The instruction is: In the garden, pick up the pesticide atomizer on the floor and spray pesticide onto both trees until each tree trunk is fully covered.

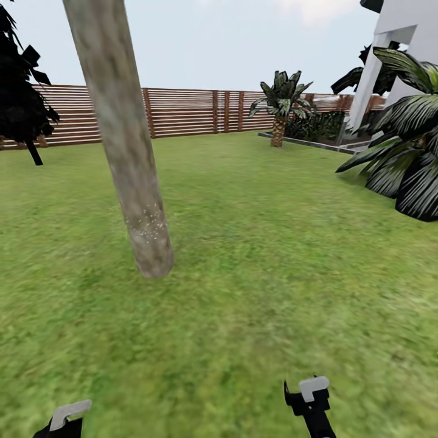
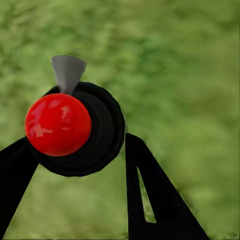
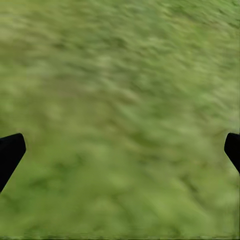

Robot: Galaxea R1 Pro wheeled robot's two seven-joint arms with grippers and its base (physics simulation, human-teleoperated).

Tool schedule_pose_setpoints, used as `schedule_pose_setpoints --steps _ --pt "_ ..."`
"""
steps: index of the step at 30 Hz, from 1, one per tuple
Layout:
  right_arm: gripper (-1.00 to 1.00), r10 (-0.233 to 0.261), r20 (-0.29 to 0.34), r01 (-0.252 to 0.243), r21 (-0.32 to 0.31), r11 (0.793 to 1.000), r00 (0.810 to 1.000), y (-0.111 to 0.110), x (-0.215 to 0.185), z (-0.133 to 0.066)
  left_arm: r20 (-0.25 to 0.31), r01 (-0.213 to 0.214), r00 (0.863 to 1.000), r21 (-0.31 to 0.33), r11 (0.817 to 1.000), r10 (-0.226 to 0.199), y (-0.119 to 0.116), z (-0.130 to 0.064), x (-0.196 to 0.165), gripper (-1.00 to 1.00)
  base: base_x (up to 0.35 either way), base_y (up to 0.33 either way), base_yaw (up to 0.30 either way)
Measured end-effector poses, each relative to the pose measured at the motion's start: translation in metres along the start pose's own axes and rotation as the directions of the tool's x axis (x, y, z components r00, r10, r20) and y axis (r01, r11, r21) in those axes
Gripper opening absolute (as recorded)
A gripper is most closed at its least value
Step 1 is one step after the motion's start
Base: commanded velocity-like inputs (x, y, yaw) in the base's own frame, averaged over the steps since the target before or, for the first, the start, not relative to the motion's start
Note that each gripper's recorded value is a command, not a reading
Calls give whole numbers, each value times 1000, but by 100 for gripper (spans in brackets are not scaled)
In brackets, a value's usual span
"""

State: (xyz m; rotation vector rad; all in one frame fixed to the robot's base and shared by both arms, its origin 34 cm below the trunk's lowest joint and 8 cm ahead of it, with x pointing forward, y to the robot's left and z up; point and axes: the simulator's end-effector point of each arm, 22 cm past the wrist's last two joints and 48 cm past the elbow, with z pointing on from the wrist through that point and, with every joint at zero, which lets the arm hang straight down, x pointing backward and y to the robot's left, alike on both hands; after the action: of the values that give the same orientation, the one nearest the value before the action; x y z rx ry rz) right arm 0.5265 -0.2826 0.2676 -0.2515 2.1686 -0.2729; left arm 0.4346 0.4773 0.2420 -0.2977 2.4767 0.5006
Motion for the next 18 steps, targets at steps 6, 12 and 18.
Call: schedule_pose_setpoints --steps 6,12,18 --pt "100 1 -1 -1 -1 1000 1000 1 1 0 1 1 1000 2 1000 -1 -2 0 0 -100 -292 -188 275" --pt "100 4 -2 -4 -5 1000 1000 4 0 -1 -1 3 1000 1 1000 -3 -2 -1 0 -100 -121 -195 279" --pt "100 4 -2 -4 -6 1000 1000 5 1 -1 0 5 1000 0 1000 -5 -2 -1 0 -100 -6 -195 280"
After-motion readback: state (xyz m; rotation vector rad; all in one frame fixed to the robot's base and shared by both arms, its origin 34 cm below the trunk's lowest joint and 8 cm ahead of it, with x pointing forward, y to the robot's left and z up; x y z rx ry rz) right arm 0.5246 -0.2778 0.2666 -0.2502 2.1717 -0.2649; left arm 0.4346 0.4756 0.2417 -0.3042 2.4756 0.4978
